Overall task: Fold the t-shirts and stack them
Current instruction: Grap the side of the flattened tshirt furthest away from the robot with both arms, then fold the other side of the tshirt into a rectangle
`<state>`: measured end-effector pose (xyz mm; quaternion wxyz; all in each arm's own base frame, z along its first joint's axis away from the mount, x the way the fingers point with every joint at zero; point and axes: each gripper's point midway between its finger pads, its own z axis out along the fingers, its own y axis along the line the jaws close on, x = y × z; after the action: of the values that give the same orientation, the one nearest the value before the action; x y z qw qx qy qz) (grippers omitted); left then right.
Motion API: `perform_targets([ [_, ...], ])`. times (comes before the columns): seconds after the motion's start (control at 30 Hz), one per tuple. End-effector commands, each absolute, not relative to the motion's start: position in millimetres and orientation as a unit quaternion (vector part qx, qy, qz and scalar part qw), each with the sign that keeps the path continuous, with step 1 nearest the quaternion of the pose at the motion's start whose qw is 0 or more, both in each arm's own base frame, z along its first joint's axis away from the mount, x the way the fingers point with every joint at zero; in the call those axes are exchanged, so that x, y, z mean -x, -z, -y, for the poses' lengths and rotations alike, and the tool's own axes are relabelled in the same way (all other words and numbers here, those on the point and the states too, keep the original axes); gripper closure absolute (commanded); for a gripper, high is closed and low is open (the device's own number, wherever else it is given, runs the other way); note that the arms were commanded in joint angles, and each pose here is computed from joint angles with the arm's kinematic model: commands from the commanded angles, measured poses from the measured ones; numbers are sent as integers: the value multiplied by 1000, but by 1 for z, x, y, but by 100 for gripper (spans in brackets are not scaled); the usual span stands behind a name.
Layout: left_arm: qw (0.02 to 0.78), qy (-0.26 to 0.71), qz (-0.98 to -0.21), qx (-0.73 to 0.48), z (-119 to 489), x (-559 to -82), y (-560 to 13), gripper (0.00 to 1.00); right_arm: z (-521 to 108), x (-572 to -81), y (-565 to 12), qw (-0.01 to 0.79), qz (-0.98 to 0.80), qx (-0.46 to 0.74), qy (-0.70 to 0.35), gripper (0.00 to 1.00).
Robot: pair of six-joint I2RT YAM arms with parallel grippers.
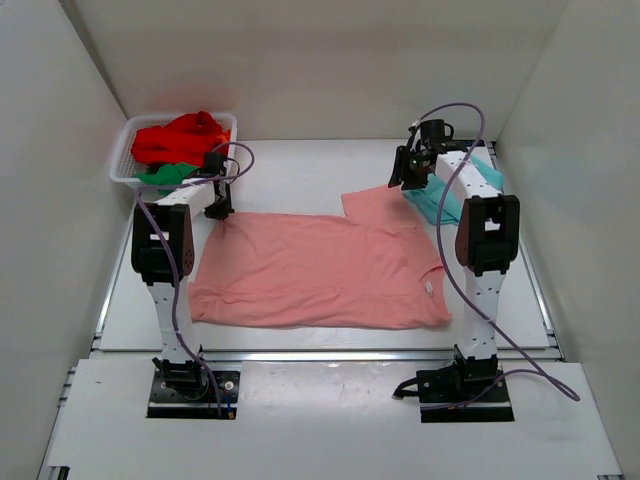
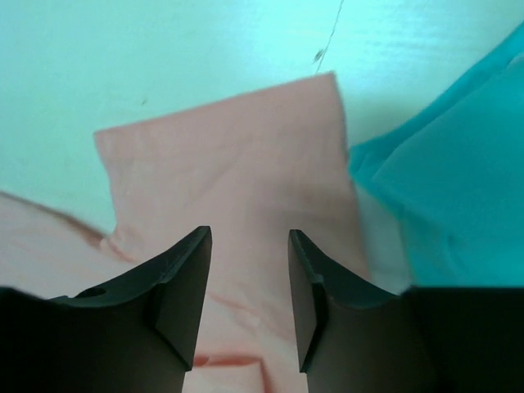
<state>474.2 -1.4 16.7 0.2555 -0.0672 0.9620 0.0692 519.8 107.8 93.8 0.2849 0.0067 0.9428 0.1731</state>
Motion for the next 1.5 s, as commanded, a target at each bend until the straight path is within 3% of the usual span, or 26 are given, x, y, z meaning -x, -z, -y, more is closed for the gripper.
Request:
perform_targets([
  [0.0, 232, -79, -968, 57, -4, -463, -11, 100, -98, -558, -93, 312, -937, -4, -159, 59],
  [0.33, 234, -79, -968, 42, 0, -460, -11, 100, -94, -584, -62, 310, -943, -9, -121, 41],
  [0.6, 235, -77, -968, 39, 1, -460, -13, 100, -120, -575, -29, 273, -952, 42, -133, 42],
  [0.73, 228, -80, -970, 39, 0, -455, -8, 100, -129, -573, -18, 262, -954, 65, -127, 51],
  [0.83, 239, -79, -967, 38, 1, -460, -14, 100, -137, -573, -19, 263, -953, 77, -128, 77],
  [0.9, 239, -77, -967, 40, 2, -460, -14, 100, -133, -578, -21, 273, -952, 73, -117, 100],
  [1.03, 250, -64, -965, 47, 2, -465, -21, 100, -129, -588, -38, 301, -944, 81, -104, 100],
  [1.2, 281, -46, -957, 60, -2, -463, -40, 100, -124, -595, -111, 365, -921, 98, -89, 100],
  [1.47, 326, -24, -943, 65, -3, -451, -76, 100, -127, -552, -186, 412, -899, 125, -83, 100],
])
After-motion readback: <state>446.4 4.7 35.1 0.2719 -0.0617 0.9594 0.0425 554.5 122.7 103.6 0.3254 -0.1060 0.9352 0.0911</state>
